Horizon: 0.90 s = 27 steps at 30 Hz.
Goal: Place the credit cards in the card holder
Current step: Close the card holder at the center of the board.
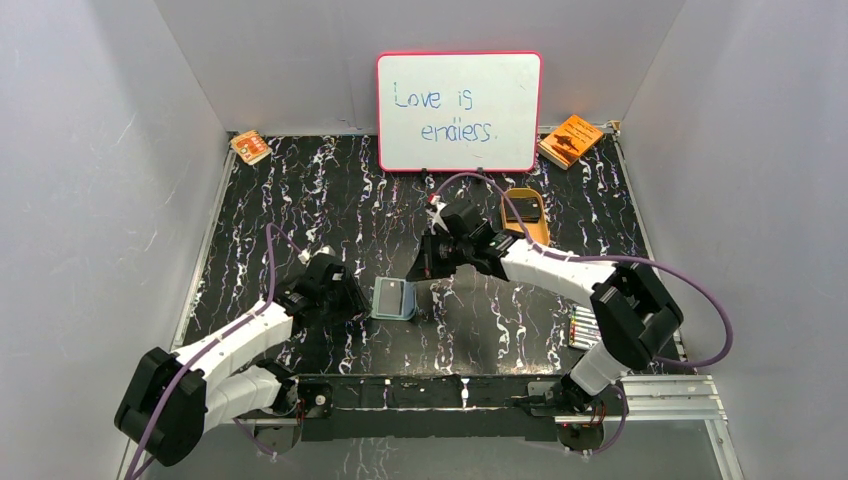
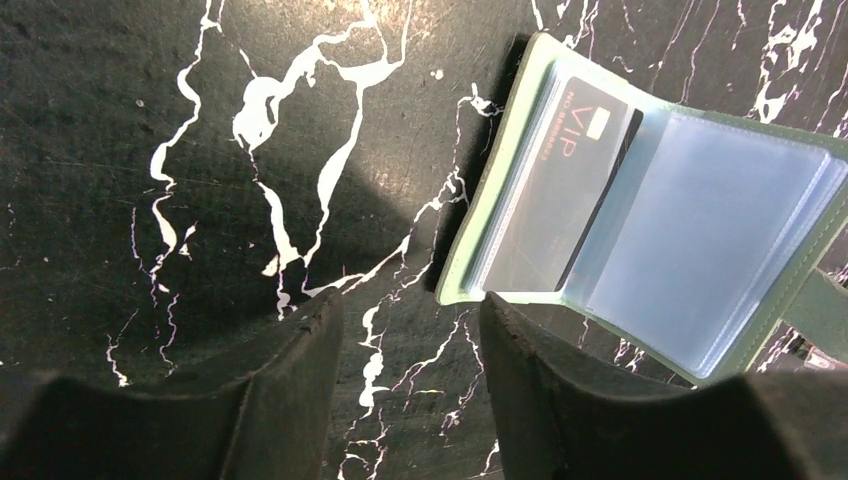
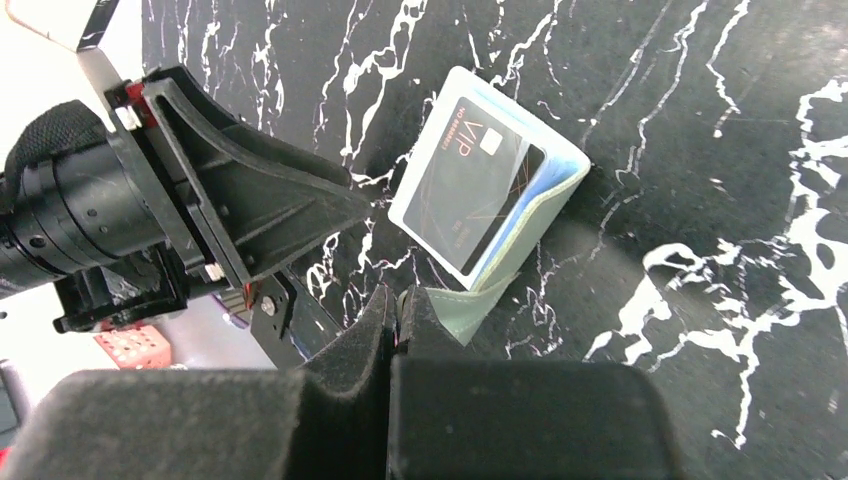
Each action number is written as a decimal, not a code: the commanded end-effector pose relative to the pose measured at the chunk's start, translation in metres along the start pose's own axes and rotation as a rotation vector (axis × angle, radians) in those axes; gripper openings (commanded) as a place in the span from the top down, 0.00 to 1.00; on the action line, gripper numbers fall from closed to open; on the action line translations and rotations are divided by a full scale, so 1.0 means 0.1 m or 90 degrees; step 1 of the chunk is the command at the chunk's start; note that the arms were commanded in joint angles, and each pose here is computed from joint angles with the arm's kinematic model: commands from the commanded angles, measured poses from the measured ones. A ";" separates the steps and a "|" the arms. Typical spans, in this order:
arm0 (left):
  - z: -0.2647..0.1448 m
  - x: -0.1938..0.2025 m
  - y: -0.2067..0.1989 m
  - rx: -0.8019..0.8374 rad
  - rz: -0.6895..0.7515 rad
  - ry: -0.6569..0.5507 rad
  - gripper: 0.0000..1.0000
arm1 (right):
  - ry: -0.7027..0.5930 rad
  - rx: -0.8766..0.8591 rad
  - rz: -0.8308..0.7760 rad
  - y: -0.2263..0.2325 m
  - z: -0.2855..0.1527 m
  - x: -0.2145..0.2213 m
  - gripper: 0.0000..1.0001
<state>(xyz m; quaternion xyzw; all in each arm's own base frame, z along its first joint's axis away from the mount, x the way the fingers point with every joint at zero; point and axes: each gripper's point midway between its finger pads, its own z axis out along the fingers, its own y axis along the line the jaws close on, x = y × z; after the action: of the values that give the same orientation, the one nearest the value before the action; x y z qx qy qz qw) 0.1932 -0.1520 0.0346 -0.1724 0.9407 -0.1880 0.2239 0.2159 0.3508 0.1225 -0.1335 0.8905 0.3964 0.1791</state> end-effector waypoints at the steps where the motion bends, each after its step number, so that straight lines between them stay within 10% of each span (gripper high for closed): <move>1: -0.02 0.00 0.00 0.010 -0.004 -0.004 0.54 | -0.029 -0.023 0.013 0.13 0.15 -0.10 1.00; 17: 0.02 0.01 0.22 -0.045 -0.009 -0.020 0.83 | -0.085 -0.076 0.035 0.39 0.32 -0.26 1.00; 27: -0.27 -0.26 0.07 -0.036 -0.008 -0.080 0.73 | -0.093 0.044 0.010 0.01 0.08 -0.11 1.00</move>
<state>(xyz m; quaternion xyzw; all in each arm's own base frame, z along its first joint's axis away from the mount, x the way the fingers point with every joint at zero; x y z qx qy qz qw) 0.1878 -0.1330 0.0354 -0.1884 0.9393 -0.1555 0.2409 0.2300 0.3780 0.1183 -0.0842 0.8846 0.4030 0.2189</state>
